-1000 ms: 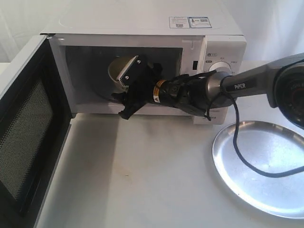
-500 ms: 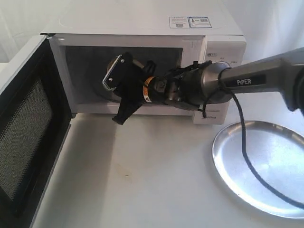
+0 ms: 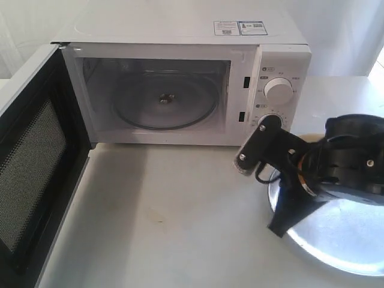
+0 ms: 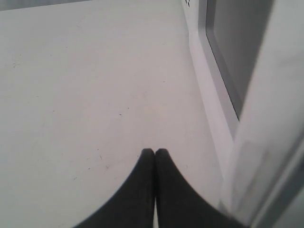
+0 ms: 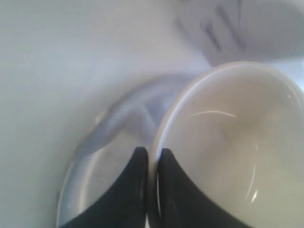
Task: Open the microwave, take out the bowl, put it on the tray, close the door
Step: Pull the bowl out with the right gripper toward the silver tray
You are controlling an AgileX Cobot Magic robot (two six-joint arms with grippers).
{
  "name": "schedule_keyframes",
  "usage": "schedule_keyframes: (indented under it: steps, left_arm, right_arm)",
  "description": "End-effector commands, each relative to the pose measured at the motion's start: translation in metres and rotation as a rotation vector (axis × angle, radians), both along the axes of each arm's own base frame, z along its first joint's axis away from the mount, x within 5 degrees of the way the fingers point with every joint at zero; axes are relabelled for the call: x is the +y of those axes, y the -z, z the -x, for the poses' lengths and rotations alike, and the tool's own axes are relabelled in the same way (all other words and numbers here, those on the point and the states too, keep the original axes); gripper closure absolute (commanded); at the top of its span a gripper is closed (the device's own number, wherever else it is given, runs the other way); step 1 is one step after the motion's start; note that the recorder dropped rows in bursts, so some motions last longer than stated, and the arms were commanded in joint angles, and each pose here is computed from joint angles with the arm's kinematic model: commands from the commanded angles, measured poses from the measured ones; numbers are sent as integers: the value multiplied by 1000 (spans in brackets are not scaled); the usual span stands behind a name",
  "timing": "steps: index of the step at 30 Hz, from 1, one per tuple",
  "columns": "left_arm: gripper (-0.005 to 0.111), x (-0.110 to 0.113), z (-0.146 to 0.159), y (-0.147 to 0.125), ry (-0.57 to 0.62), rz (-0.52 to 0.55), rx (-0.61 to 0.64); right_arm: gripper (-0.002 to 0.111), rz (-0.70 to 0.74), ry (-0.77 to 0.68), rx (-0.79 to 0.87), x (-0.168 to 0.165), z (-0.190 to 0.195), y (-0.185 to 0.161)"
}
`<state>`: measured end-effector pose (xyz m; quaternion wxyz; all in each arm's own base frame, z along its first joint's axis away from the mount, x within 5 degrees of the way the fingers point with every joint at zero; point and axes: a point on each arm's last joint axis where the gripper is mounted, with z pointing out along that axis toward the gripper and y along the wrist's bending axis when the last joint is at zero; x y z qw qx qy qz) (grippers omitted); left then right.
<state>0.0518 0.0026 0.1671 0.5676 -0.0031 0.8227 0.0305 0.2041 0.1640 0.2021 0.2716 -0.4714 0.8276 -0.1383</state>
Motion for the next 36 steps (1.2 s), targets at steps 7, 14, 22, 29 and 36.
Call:
schedule_keyframes:
  steps: [7,14,22,29,36]
  left_arm:
    - [107,0,0,1,2,8,-2]
    - [107,0,0,1,2,8,-2]
    - [107,0,0,1,2,8,-2]
    - [107,0,0,1,2,8,-2]
    - [107,0,0,1,2,8,-2]
  right_arm:
    - [108,-17,108,-58,-7,-3,13]
    - [106,-4,150,-61,-7,-7,22]
    - [67,-28,150,-71,-5,-8,22]
    - [85,-92,229,-33,-4,-4,24]
    - [108,-342,98,-43,11,24,-9]
